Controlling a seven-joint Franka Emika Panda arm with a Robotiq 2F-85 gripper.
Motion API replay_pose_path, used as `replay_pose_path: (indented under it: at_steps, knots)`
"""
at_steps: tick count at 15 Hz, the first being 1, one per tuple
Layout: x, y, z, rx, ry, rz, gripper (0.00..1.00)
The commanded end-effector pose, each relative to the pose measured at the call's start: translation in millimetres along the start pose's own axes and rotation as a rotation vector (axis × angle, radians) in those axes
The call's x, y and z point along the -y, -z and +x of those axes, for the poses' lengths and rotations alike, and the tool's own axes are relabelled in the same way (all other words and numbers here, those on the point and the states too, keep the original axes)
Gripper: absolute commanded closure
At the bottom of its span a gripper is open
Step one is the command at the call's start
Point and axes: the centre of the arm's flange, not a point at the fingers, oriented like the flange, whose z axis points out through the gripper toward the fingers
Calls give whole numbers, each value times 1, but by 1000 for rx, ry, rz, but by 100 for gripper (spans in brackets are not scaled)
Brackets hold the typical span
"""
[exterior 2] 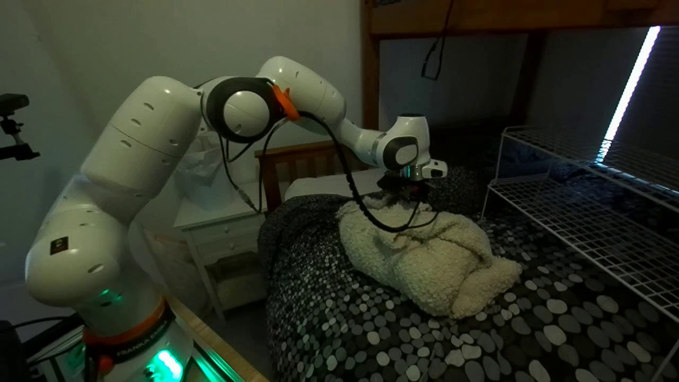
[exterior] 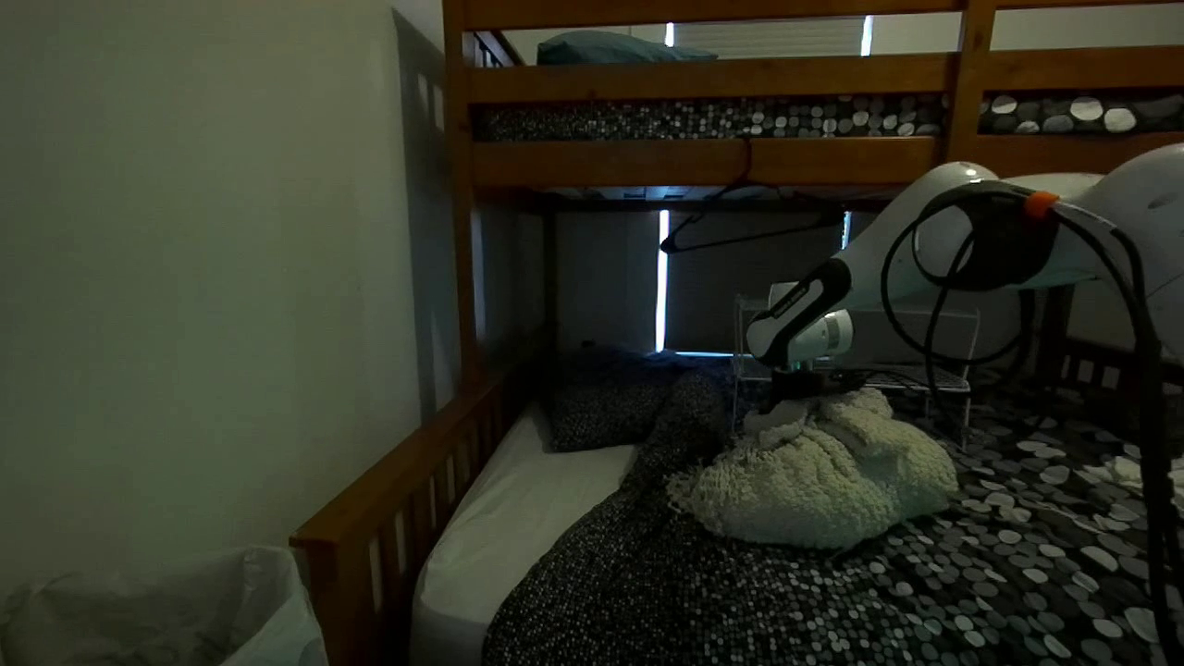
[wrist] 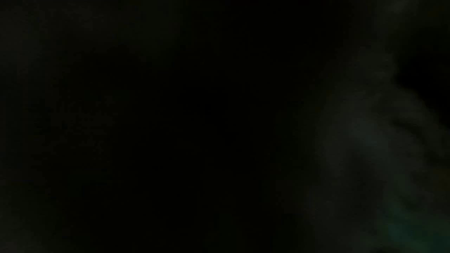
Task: Fold the blanket
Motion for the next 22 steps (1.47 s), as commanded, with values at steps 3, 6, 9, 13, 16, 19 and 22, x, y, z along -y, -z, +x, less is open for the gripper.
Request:
replay_pose_path:
  at_steps: [3, 6, 9, 13, 16, 19, 22]
  knots:
    - [6, -46, 24, 71, 8, 39, 100]
    - [0, -6, 17, 108, 7, 35, 75]
    - [4, 40, 0, 128, -23, 98, 53]
    - [17, 73, -19, 75, -75, 138, 23]
    - [23, 83, -30, -43, -93, 79, 2]
    - [30, 87, -42, -176, -133, -3, 0]
    - [36, 93, -57, -307, -128, -126, 0]
